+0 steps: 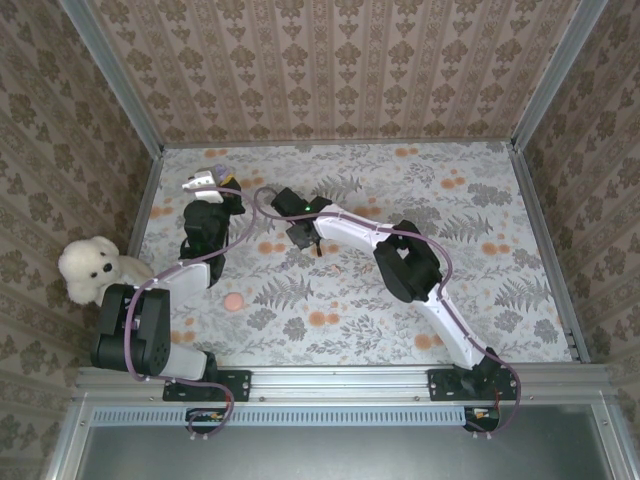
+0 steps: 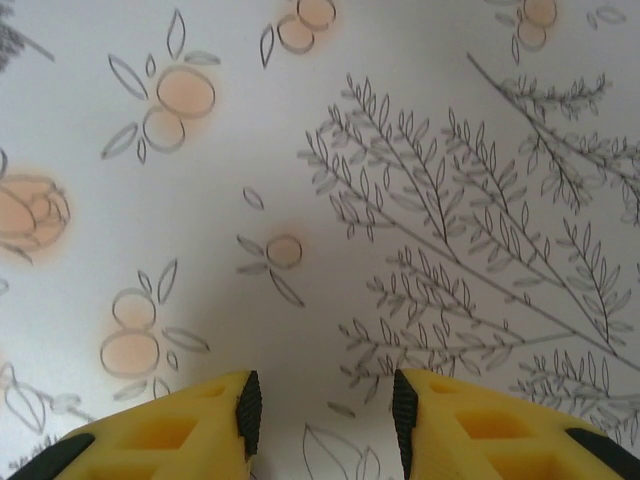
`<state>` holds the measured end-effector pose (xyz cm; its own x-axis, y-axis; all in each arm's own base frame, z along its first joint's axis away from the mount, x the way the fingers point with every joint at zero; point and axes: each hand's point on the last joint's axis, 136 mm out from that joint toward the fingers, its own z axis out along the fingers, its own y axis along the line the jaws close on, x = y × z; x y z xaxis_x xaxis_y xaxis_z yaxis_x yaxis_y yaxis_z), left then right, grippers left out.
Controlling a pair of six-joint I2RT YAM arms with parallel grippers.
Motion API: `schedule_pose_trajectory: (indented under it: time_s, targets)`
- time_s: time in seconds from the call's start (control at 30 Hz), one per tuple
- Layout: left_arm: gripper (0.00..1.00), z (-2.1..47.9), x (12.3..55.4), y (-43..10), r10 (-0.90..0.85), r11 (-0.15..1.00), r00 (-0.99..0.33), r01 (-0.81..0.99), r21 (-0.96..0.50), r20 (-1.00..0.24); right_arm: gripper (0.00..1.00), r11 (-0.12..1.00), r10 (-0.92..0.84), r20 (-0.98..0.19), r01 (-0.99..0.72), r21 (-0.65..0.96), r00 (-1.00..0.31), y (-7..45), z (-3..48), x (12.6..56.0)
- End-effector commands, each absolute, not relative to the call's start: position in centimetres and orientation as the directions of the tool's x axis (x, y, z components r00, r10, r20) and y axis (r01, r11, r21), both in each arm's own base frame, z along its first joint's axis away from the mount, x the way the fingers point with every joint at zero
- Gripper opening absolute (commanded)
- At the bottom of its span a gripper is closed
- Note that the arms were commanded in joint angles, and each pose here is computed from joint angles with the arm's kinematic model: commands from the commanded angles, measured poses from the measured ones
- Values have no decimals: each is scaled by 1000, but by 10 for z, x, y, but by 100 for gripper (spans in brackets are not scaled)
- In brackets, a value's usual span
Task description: Insert the wireless bluetooth earbuds into the charging case
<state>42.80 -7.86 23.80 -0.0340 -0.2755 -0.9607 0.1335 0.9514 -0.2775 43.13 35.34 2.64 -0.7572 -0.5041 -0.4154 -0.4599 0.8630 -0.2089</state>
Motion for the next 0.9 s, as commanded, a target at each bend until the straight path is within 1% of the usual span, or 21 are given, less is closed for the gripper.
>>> schedule_pose_trajectory:
  time_s: [0.0, 0.3, 0.47, 0.6, 0.7, 0.77, 0.87]
  targets:
    - [0, 252, 430, -84, -307, 941, -12, 149, -305, -952, 43, 843, -538, -366, -485, -234, -759, 341, 28, 415]
    - [0, 252, 431, -85, -308, 940, -14, 152, -306, -951, 43, 855, -517, -392, -482, -192, -761, 339, 48, 401]
    - [0, 249, 431, -86, -307, 940, -20, 152, -307, -951, 44, 880, -468, -419, -451, -147, -778, 336, 60, 394]
    - [0, 251, 431, -85, -308, 939, -15, 153, -307, -951, 45, 910, -397, -439, -408, -73, -806, 340, 72, 388]
    - [0, 251, 430, -87, -310, 938, -14, 156, -308, -951, 52, 933, -326, -427, -359, -4, -843, 344, 71, 383]
    - [0, 252, 430, -87, -311, 938, -14, 157, -309, -950, 54, 951, -270, -408, -308, 28, -872, 344, 68, 380]
    - [0, 251, 430, -86, -312, 938, -14, 157, -310, -950, 56, 981, -141, -373, -180, 74, -917, 340, 59, 378]
